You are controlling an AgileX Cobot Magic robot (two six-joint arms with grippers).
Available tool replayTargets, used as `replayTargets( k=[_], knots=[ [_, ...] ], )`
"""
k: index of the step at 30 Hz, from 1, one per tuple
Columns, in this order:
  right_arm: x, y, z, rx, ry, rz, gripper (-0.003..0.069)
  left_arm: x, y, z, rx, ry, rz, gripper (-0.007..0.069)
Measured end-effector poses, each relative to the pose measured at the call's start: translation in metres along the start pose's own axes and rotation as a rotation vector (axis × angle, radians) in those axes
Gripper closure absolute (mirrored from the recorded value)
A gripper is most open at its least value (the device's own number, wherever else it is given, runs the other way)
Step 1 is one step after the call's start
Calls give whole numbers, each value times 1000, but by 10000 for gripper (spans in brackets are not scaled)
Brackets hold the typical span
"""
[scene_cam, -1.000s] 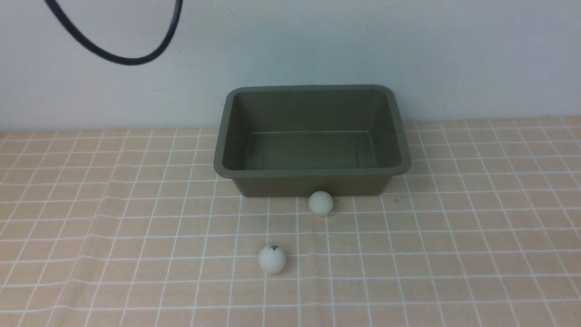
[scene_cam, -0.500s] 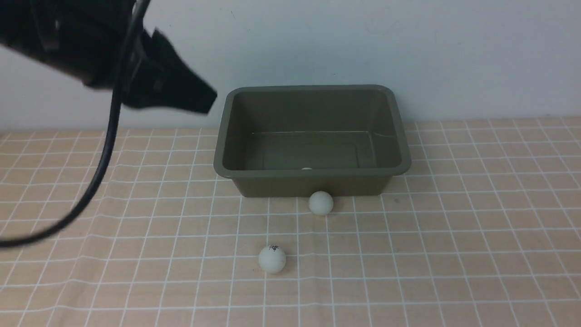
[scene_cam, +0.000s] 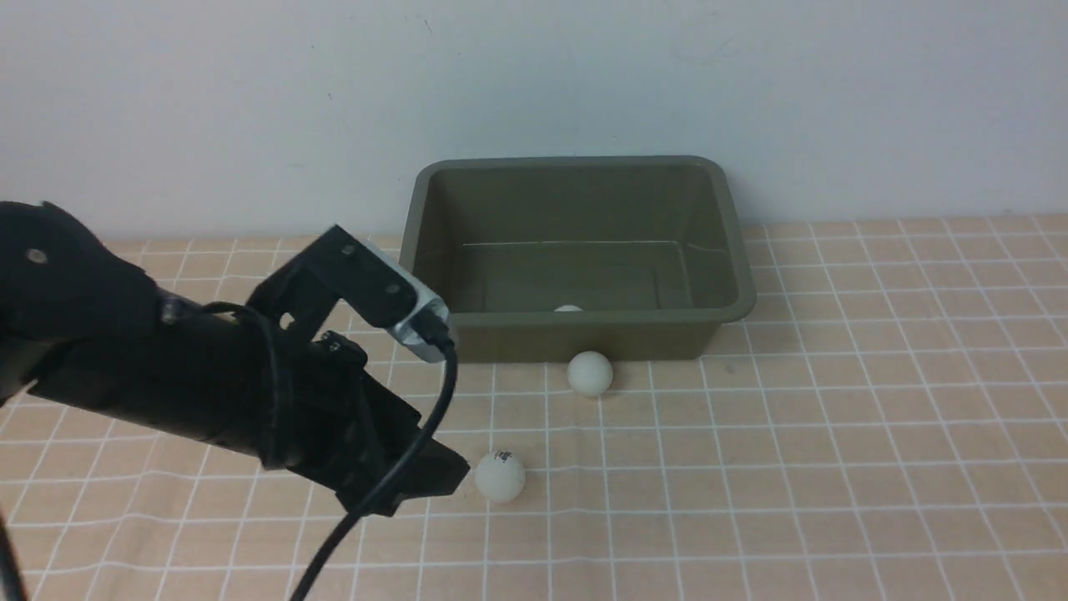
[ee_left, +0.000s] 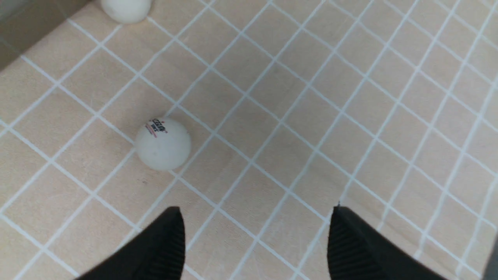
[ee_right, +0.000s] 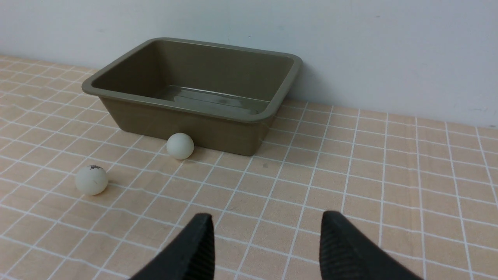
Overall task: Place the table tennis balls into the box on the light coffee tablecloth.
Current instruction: 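Reach for and grasp a ping pong ball on the table beside the basket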
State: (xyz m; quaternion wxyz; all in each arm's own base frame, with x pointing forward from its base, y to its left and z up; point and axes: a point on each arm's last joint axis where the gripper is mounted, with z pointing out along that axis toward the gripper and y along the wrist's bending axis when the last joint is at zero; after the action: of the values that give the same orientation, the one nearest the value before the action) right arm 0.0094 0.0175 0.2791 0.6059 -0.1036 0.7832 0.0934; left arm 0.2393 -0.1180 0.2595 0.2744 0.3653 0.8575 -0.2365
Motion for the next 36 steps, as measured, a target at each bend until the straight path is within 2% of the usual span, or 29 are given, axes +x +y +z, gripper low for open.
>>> replayTargets(
  k=[3,10,21,24,27,28,32,36],
  knots=[
    [0,0,0,0,0,0,312,-2,7,28,-53,-6,-43,162],
    [0,0,0,0,0,0,312,8,27,80,-145,42,-131,156],
    [0,0,0,0,0,0,312,23,30,132,-223,97,-121,156],
    [0,0,0,0,0,0,312,28,32,145,-252,107,-121,188],
    [0,0,0,0,0,0,312,27,36,147,-287,85,-136,304],
    [0,0,0,0,0,0,312,27,36,146,-292,80,-134,314],
    [0,0,0,0,0,0,312,20,34,138,-293,52,-104,306],
    [0,0,0,0,0,0,312,-10,18,107,-227,-32,-17,306]
  ],
)
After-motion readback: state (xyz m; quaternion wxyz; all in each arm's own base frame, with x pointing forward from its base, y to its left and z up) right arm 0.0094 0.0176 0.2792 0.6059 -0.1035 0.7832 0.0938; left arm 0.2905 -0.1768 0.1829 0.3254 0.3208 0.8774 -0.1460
